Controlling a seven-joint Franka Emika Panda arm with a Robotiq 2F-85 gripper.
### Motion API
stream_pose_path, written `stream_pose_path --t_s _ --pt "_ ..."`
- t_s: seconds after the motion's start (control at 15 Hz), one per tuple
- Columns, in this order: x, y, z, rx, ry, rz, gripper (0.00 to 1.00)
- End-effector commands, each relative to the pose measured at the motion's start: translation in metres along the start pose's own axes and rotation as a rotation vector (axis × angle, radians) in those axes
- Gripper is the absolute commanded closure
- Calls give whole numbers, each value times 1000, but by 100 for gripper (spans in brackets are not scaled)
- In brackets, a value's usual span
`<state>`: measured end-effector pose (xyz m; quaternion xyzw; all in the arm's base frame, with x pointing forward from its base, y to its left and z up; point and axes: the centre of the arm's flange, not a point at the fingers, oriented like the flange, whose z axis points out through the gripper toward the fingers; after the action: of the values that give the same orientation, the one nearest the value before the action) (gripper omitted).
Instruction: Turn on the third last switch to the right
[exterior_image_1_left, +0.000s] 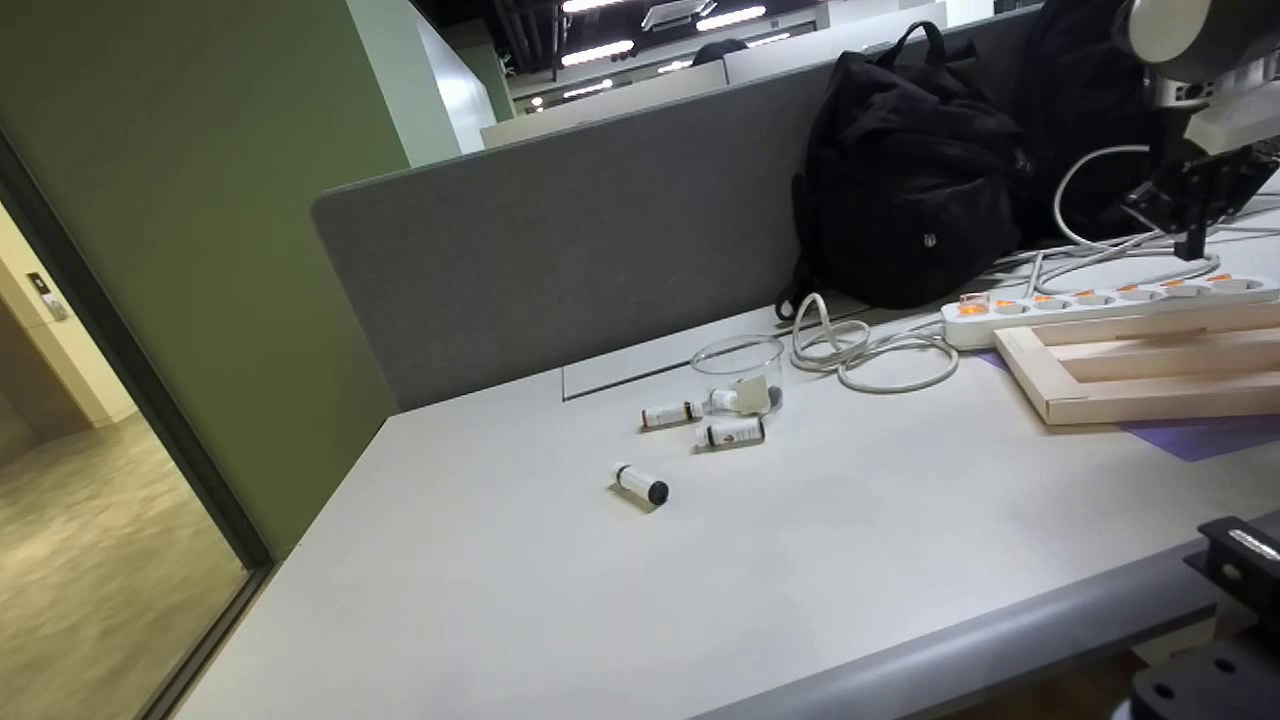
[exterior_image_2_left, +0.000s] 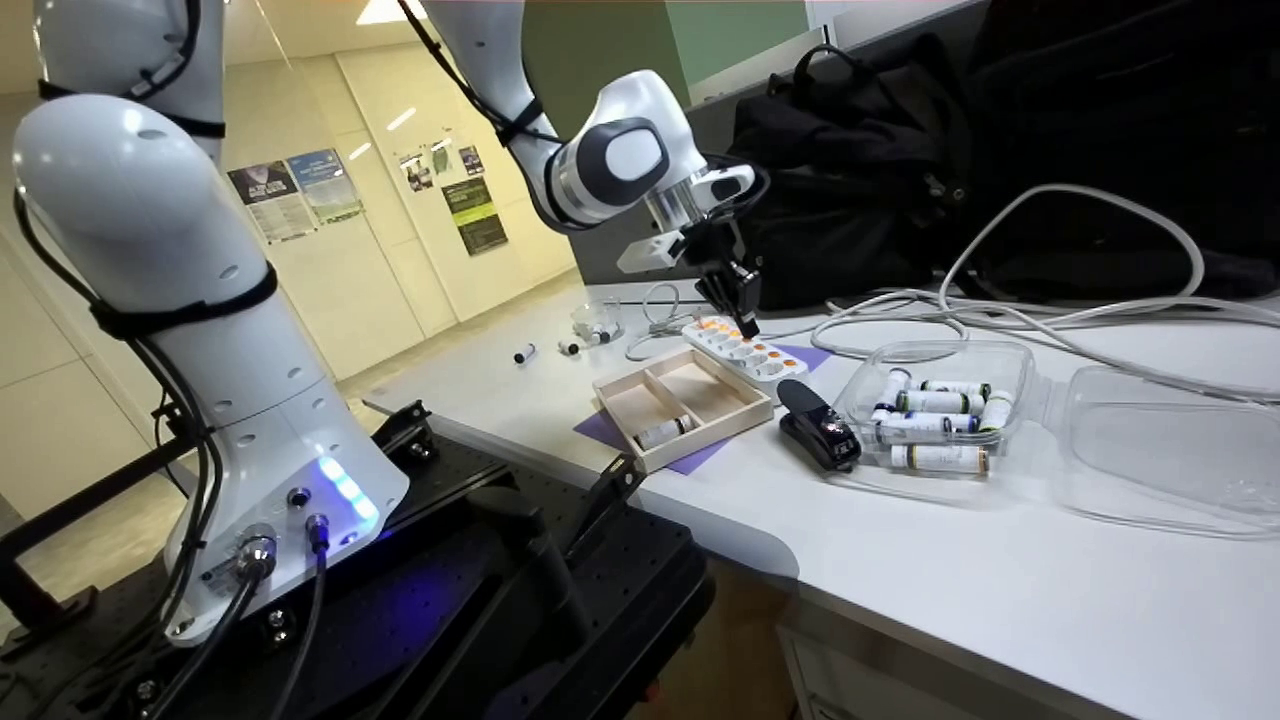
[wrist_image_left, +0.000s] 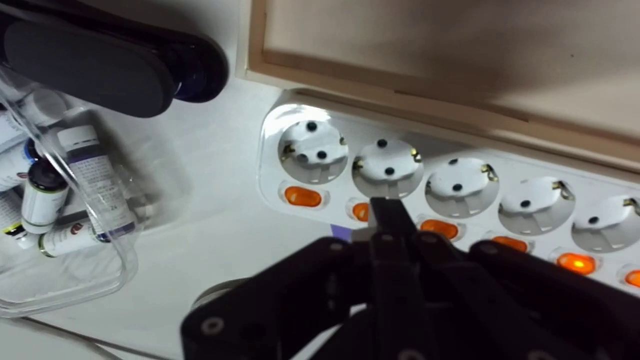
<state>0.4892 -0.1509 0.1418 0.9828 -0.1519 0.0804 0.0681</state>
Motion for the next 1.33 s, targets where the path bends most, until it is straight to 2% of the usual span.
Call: stream_pose_path --t_s 0.0,0.53,1.27 --pt "14 -2 -4 48 21 11 100" --pt "35 -14 -3 98 46 36 100" --pt "54 -16 29 83 -32 72 100"
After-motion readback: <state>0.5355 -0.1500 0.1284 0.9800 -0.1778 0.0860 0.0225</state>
